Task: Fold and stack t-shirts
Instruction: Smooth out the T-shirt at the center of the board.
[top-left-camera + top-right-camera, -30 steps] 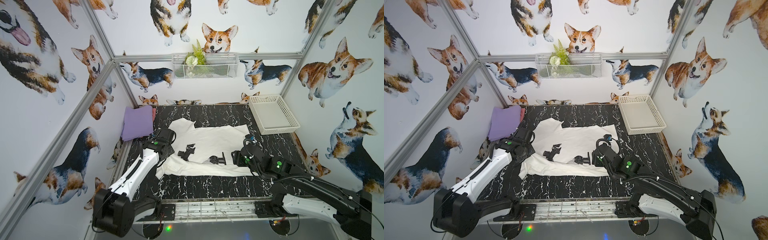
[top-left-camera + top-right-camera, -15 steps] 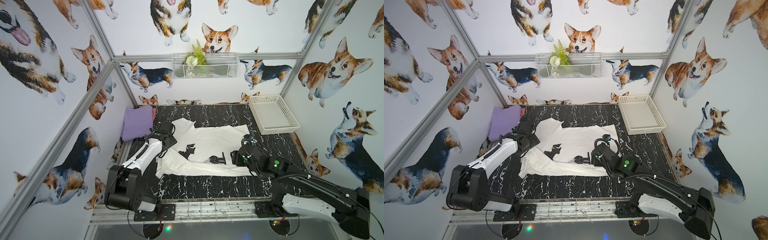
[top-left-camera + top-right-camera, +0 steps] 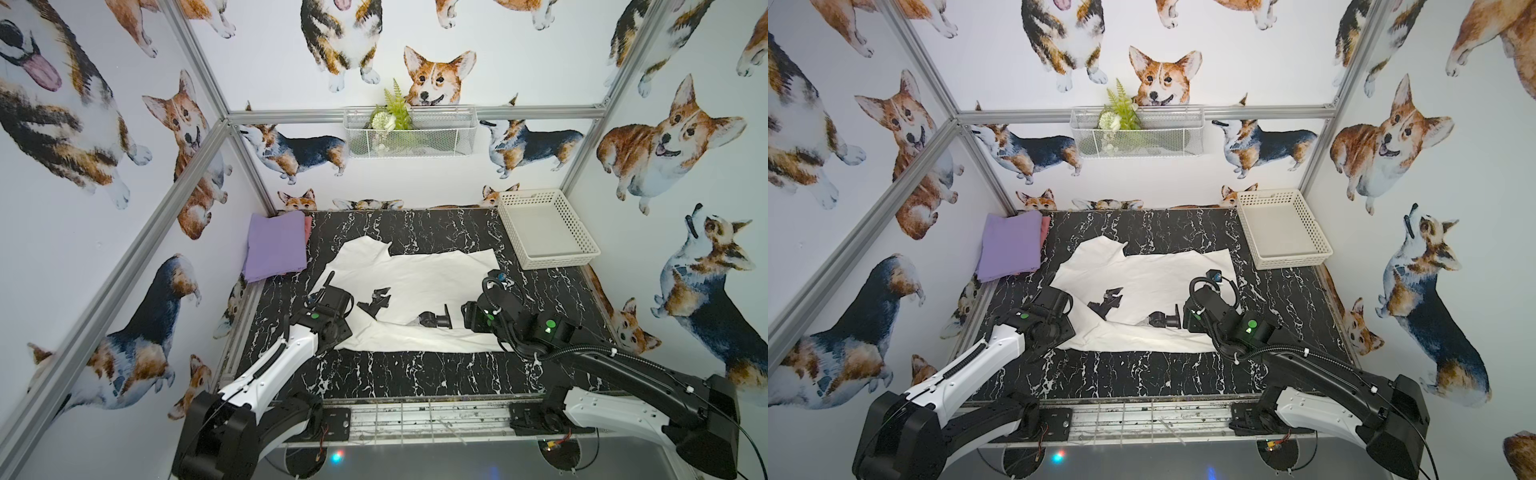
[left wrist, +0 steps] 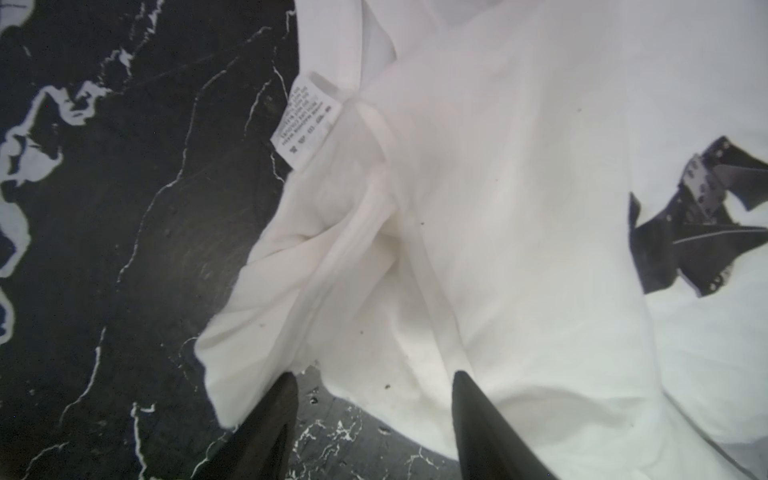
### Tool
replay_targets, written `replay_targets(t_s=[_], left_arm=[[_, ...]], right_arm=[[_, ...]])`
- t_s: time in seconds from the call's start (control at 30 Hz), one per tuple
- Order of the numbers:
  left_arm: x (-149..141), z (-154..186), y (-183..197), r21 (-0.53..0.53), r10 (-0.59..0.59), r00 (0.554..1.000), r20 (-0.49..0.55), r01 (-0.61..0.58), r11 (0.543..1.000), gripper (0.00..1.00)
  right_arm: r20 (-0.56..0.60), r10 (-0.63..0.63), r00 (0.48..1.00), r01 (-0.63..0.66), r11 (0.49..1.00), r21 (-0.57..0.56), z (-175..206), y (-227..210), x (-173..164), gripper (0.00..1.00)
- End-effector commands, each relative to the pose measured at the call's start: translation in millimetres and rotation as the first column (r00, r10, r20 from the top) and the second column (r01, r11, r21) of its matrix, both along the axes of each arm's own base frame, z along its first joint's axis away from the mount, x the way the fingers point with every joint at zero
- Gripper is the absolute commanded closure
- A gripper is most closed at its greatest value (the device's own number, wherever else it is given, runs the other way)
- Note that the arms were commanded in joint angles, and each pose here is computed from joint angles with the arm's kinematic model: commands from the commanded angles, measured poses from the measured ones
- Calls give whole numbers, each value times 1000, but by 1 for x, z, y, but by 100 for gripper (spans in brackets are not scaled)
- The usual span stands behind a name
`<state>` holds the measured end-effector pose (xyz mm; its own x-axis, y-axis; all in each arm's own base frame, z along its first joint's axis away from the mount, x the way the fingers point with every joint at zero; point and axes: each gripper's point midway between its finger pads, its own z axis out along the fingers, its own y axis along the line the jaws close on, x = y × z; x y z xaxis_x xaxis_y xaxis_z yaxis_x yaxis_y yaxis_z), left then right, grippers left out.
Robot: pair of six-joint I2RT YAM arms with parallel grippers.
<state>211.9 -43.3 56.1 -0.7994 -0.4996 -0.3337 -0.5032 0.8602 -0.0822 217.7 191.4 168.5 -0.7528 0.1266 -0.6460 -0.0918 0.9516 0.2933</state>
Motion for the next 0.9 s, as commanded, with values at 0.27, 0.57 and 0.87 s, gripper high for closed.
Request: replay_targets(t_s=[0.27, 0.57, 0.87], left_arm=[[-10, 2, 39, 243, 23, 993, -118, 6, 970, 37], [-8, -9, 38, 234, 18, 994, -110, 8, 972, 58], [6, -2, 36, 254, -18, 989, -146, 55, 966, 100]], right_arm=[[14, -14, 1000, 14, 999, 35, 5, 1, 2, 27], [23, -22, 999, 21, 999, 38, 9, -1, 2, 27], [17, -28, 999, 27, 999, 38, 8, -5, -1, 27]])
